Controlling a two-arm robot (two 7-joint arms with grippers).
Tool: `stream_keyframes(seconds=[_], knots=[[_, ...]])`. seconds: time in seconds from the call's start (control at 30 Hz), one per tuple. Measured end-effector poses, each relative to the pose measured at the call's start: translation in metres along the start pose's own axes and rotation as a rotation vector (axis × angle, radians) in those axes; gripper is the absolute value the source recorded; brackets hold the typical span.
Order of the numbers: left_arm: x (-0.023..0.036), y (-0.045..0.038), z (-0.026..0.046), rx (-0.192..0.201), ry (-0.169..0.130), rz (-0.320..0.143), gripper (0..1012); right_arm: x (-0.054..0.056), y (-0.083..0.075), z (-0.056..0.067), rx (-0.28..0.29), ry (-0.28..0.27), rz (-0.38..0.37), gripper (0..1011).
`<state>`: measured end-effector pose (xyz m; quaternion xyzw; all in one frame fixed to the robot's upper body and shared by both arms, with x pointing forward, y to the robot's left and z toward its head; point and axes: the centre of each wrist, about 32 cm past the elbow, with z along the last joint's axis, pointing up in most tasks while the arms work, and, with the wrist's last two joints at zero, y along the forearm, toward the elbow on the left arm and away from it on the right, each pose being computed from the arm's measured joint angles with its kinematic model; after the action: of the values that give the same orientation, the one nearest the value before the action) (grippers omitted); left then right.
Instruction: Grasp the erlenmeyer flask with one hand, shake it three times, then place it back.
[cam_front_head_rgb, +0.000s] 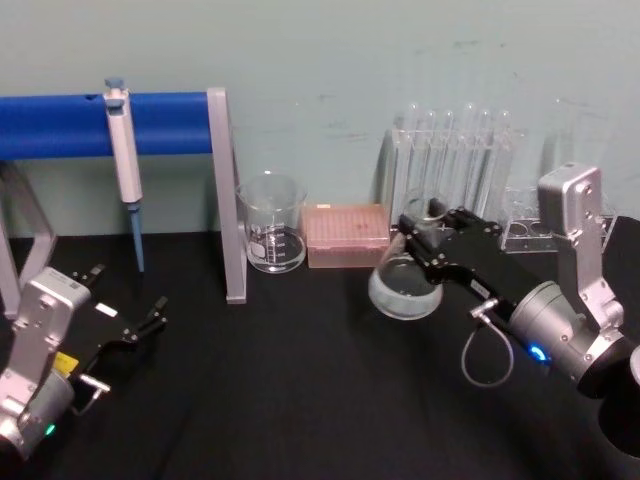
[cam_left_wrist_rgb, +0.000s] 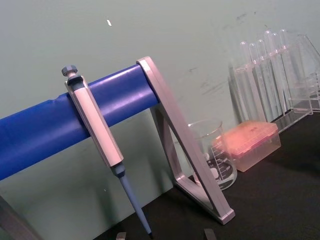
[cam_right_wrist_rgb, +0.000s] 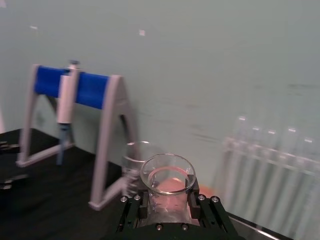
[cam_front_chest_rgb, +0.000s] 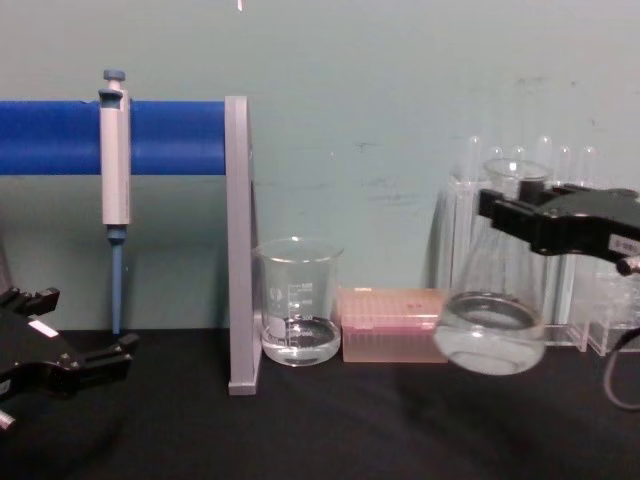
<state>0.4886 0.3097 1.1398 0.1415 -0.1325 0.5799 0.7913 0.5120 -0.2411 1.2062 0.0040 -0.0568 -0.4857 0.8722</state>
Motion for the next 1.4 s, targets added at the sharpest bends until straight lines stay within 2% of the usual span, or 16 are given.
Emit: stream_keyframes(seconds=[0.27, 0.6, 0.93, 1.4], knots=[[0.0000, 0.0000, 0.0000, 0.000, 0.000, 0.000, 1001, -0.0027, 0.0044, 0.0008, 0.016, 0.005, 0.130, 453], [0.0000, 0.0000, 0.0000, 0.000, 0.000, 0.000, 1001, -0.0021, 0.0077, 0.0010, 0.028, 0.007, 0.228, 453], [0.0000, 0.0000, 0.0000, 0.000, 0.000, 0.000, 1001, -0.0007, 0.0099, 0.0010, 0.030, 0.005, 0.274, 453], [0.0000, 0.0000, 0.0000, 0.000, 0.000, 0.000, 1001, 0.0036, 0.0097, -0.0016, 0.022, 0.014, 0.280, 453]])
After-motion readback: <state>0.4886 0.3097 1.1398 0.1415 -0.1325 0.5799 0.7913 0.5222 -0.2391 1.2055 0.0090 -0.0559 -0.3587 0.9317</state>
